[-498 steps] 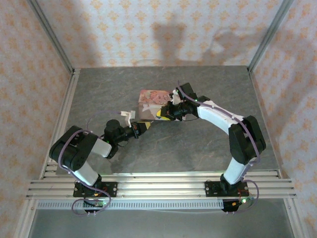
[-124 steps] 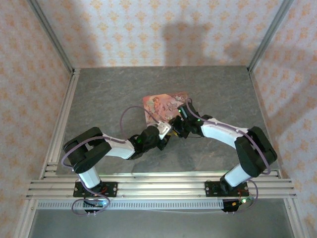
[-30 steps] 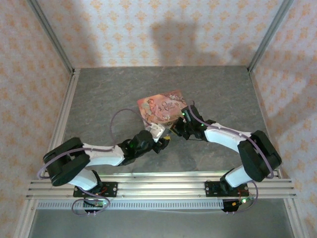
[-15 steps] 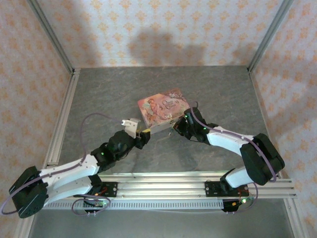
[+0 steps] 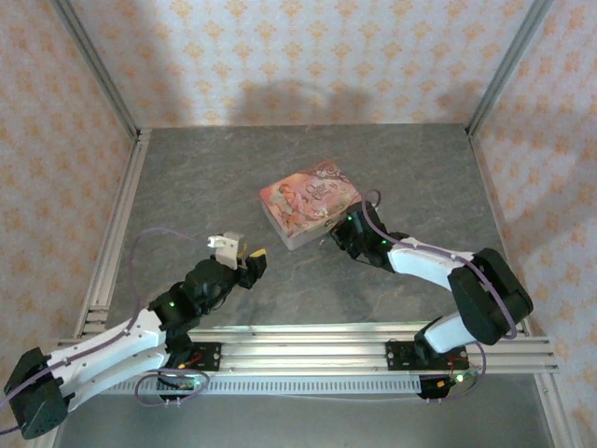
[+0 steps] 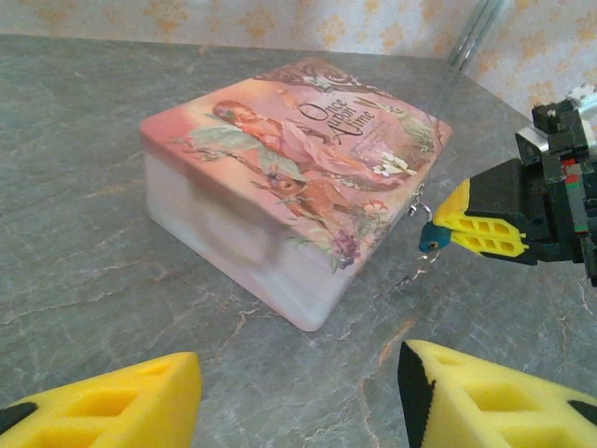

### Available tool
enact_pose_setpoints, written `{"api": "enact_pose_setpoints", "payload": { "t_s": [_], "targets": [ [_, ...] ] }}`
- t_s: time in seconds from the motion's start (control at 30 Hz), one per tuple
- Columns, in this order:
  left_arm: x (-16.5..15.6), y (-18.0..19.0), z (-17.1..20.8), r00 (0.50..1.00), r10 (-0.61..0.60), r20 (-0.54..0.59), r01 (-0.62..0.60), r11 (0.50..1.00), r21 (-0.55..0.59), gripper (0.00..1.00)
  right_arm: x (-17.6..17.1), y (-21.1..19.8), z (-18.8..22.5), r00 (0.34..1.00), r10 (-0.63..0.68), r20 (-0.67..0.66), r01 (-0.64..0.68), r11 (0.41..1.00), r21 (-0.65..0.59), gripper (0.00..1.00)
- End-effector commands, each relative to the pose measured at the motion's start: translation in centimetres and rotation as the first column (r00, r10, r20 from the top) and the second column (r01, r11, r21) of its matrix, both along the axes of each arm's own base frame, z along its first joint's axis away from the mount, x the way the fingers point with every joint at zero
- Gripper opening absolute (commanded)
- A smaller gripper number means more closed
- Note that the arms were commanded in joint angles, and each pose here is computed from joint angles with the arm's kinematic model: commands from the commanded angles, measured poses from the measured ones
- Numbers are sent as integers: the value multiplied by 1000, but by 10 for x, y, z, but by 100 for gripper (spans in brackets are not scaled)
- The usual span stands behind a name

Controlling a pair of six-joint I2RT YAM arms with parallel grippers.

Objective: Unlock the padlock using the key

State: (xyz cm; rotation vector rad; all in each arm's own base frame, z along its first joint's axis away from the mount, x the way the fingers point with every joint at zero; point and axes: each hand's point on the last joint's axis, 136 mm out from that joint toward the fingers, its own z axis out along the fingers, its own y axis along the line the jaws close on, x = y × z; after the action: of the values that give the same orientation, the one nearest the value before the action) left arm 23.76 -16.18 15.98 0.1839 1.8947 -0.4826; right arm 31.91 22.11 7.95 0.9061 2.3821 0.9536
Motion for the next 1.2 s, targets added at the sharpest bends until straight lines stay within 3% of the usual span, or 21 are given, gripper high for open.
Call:
{"api": "enact_pose_setpoints", "payload": {
  "t_s": [0.0,0.33,0.63,0.73,0.8,0.83,0.93,1.03,1.17],
  "targets": [
    [-1,17,-2,998,58,0,-58,998,14,60,23,-9,16,989,-133,62,131,991,35,0],
    [-7,21,0,998,54,-15,-53,998,13,63,31,-25,30,956,-258,137,254,966,47,0],
    [-2,20,4,993,76,-88,-66,992,107,64,9,-40,32,977,-164,135,178,979,-102,0],
    [2,24,9,986,114,-125,-91,981,171,73,-4,-39,39,987,-69,142,89,987,-136,0],
    [7,32,13,971,186,-151,-151,965,215,97,-13,-29,43,991,41,130,-20,987,-157,0],
    [9,34,15,965,207,-160,-167,959,229,100,-17,-23,46,988,96,121,-76,984,-161,0],
    [16,37,17,944,255,-209,-198,946,258,100,-35,4,49,953,289,89,-270,946,-180,0],
    [24,38,16,922,285,-262,-213,939,272,100,-59,38,47,875,479,69,-458,865,-204,0],
    [29,49,-1,859,343,-381,-256,931,261,100,-91,81,25,790,612,34,-601,784,-155,0]
  ]
}}
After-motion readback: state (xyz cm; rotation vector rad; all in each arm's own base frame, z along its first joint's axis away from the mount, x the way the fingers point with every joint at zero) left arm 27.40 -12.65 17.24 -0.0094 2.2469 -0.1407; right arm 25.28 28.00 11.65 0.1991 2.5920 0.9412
